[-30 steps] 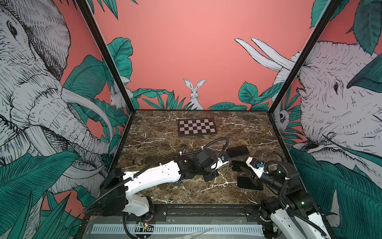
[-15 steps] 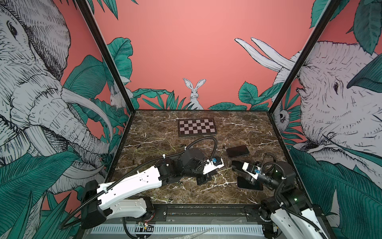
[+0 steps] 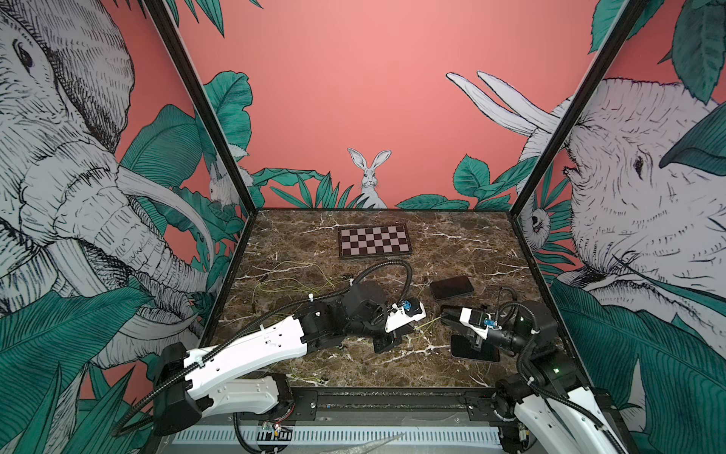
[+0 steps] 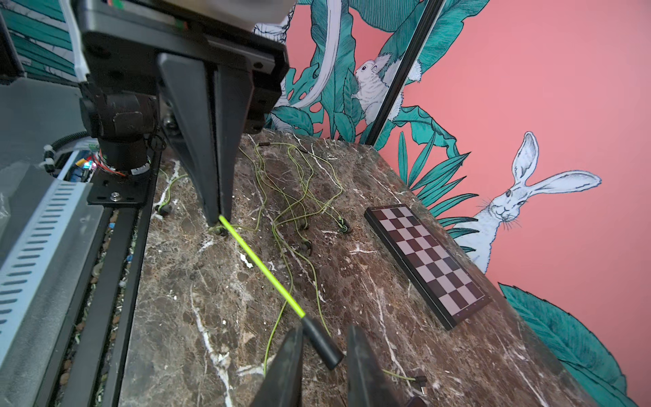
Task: Plug wired earphones into phones
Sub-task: Pick up the wired earphone from the center of the board.
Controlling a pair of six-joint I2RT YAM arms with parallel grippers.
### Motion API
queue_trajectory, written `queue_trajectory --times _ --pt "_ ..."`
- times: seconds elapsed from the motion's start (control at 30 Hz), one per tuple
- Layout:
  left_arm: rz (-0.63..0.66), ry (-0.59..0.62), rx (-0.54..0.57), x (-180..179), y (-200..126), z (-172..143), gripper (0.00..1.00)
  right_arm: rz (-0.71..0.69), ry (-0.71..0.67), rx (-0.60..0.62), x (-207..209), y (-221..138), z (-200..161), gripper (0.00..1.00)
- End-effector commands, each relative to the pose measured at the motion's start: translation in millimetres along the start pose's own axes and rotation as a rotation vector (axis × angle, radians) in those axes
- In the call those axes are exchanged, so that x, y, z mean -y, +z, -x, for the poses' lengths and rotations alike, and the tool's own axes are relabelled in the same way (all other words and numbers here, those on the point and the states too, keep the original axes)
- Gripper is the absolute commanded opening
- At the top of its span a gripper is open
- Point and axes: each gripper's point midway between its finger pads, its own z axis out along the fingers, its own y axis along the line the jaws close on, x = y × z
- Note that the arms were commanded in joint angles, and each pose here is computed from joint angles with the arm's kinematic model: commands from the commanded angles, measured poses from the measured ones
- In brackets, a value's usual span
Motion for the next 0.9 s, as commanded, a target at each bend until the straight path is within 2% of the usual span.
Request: queue_trajectory --times 0.0,0.27,0.5,0.53,0.6,0.63,0.67,0.7,0.73,0.87 --pt "-0.014 0.023 0.045 5 -7 9 0.00 0.041 -0.027 0.046 -6 -1 11 0.17" --pt "-0.001 0.011 0.053 3 -9 8 0.00 0.043 -0.026 0.060 -7 -1 14 0.05" --pt "0.078 0.010 -0.016 -11 -4 -8 0.00 0.049 -0.023 0.048 -9 -4 16 0.00" --pt "0.091 0.014 -0.029 -14 -4 -10 0.07 0.056 -0.024 0.039 -10 -4 14 0.00" --pt "0.138 0.027 -0.056 -22 -4 -14 0.51 0.075 -0.023 0.012 -14 -6 11 0.00" --pt "0.165 0.032 -0.064 -26 -5 -16 0.59 0.084 -0.020 -0.003 -16 -6 9 0.00" --pt "0.192 0.040 -0.063 -31 -6 -15 0.63 0.094 -0.012 -0.025 -17 -6 4 0.00" --pt "0.205 0.054 -0.057 -33 -7 -13 0.72 0.100 -0.006 -0.047 -18 -6 1 0.00" --pt "0.217 0.071 -0.047 -35 -7 -10 0.74 0.102 0.012 -0.076 -18 -6 -4 0.00" --pt "0.250 0.135 0.024 -42 -6 9 0.74 0.154 0.058 -0.184 -25 -8 -19 0.00"
